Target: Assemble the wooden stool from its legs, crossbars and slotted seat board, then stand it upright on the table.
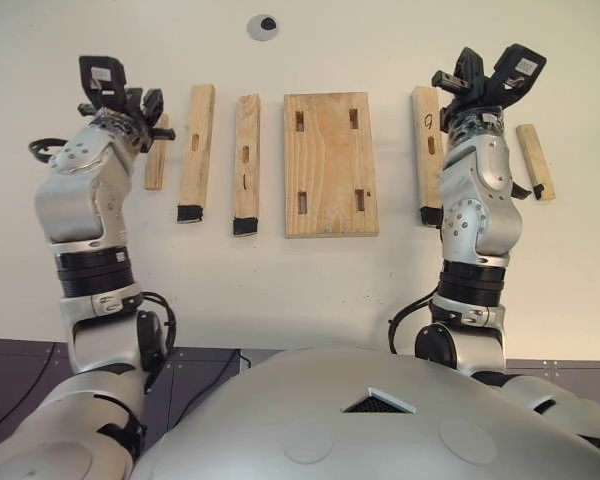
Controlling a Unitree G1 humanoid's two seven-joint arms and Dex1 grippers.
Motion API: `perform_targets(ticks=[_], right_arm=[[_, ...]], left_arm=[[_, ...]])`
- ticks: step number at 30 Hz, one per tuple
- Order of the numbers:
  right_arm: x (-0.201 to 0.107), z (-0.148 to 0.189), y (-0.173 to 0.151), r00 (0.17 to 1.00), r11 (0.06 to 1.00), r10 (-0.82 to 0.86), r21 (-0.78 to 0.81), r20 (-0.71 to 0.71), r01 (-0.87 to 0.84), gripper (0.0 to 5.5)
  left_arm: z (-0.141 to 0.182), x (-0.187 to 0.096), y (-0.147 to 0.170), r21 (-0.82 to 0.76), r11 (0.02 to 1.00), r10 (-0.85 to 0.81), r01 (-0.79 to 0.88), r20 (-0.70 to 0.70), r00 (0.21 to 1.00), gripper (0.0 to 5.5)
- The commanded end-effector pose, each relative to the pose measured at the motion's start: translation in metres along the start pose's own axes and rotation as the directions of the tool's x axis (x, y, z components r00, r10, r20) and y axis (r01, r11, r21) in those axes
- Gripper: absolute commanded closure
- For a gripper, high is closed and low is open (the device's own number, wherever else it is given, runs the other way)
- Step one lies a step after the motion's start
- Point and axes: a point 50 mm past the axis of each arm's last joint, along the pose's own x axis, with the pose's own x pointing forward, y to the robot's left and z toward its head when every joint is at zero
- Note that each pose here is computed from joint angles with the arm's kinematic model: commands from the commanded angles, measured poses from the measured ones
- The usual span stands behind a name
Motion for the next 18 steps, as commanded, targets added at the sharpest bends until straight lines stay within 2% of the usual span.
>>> perform_targets(ticks=[1, 4, 6, 14, 18], right_arm=[[0.004, 0.004, 0.003, 1.0, 1.0, 0.006, -0.007, -0.007, -0.006, 5.5], [0.003, 0.003, -0.002, 1.0, 1.0, -0.011, -0.006, -0.016, 0.011, 5.5], [0.003, 0.002, -0.005, 0.999, 1.0, -0.024, 0.013, -0.03, 0.025, 5.5], [0.007, 0.004, -0.005, 0.999, 1.0, -0.004, -0.005, -0.037, 0.003, 5.5], [0.004, 0.002, -0.006, 0.999, 1.0, -0.014, -0.002, -0.04, 0.014, 5.5]], left_arm=[[-0.036, -0.003, 0.005, -0.028, 0.999, -0.026, 0.022, -0.144, 0.989, 3.33], [-0.041, -0.006, 0.01, -0.018, 0.999, -0.029, 0.027, -0.146, 0.989, 2.82], [-0.04, -0.009, 0.016, -0.016, 1.0, -0.021, 0.019, -0.126, 0.992, 2.82], [-0.065, -0.016, 0.022, -0.039, 0.999, -0.03, 0.022, -0.2, 0.979, 2.82], [-0.07, -0.018, 0.017, -0.059, 0.997, -0.052, 0.04, -0.221, 0.974, 3.38]])
